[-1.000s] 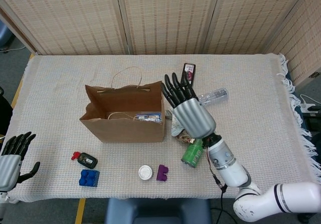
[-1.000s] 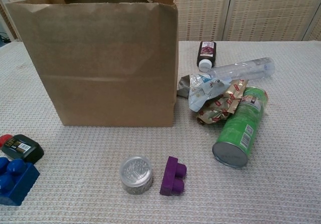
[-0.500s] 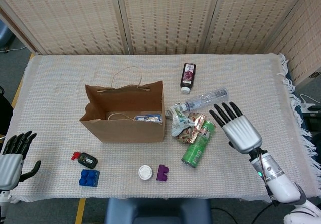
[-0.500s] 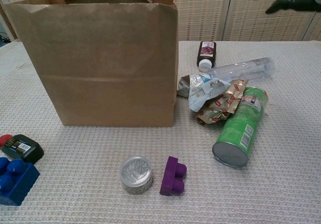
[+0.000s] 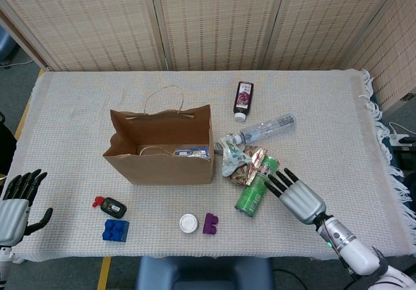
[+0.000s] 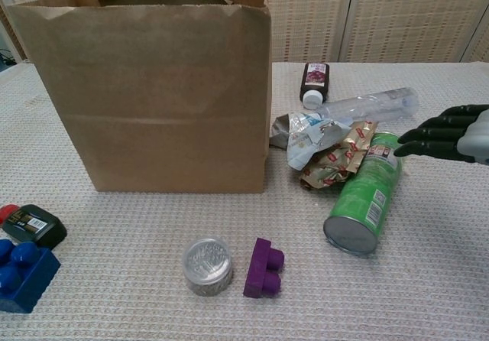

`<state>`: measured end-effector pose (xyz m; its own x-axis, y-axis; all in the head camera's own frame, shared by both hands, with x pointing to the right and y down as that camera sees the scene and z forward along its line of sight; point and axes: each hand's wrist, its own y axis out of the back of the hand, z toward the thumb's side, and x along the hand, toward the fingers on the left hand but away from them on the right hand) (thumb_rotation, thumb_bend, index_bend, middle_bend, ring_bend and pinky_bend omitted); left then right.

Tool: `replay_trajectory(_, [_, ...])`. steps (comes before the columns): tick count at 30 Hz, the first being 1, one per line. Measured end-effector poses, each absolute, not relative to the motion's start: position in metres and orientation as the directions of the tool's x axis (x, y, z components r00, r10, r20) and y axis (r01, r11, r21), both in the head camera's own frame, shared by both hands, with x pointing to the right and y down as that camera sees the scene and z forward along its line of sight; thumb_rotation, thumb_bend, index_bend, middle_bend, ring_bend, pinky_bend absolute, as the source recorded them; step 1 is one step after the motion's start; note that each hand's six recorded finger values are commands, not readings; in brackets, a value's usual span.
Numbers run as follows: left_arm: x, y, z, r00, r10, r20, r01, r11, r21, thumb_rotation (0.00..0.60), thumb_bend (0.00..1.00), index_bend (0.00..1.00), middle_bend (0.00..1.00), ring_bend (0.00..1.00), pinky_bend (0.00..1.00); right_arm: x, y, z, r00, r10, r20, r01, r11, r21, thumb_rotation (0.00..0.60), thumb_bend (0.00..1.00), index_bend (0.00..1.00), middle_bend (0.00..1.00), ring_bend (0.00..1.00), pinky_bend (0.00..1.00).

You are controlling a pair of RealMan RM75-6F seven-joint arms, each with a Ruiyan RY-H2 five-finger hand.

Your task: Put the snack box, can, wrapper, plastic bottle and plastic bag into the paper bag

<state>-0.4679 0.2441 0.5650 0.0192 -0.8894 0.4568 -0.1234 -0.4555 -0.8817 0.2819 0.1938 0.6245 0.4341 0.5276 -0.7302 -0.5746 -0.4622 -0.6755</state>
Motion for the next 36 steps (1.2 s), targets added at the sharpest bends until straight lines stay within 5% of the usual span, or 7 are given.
replay_trajectory(24, [-0.469,0.244,0.565,0.026,-0.888,0.460,-0.132,-0.459,-0.879,0.600,0.37,0.06,0.00,0.00,0.00,0.193,0.206,0.678,0.515,0.441,-0.735,-0.610,-0.413,-0.676,0.600,0.00,0.02,0.05,0.00,0.07])
replay_trajectory(27, [-0.469,0.244,0.565,0.025,-0.888,0.460,-0.133,-0.459,-0.878,0.600,0.37,0.06,0.00,0.00,0.00,0.191,0.207,0.680,0.518,0.449,-0.729,-0.614,-0.399,-0.682,0.600,0.05,0.19,0.24,0.08,0.08])
replay_trajectory(31, [-0.469,0.244,0.565,0.024,-0.888,0.459,-0.134,-0.458,-0.879,0.600,0.37,0.06,0.00,0.00,0.00,0.189,0.207,0.676,0.540,0.459,-0.706,-0.611,-0.363,-0.703,0.600,0.14,0.60,0.58,0.37,0.20])
replay_trajectory(36, [-0.469,0.245,0.565,0.024,-0.888,0.459,-0.132,-0.458,-0.879,0.600,0.37,0.06,0.00,0.00,0.00,0.196,0.205,0.664,0.572,0.477,-0.667,-0.601,-0.310,-0.737,0.600,0.22,0.79,0.71,0.54,0.33])
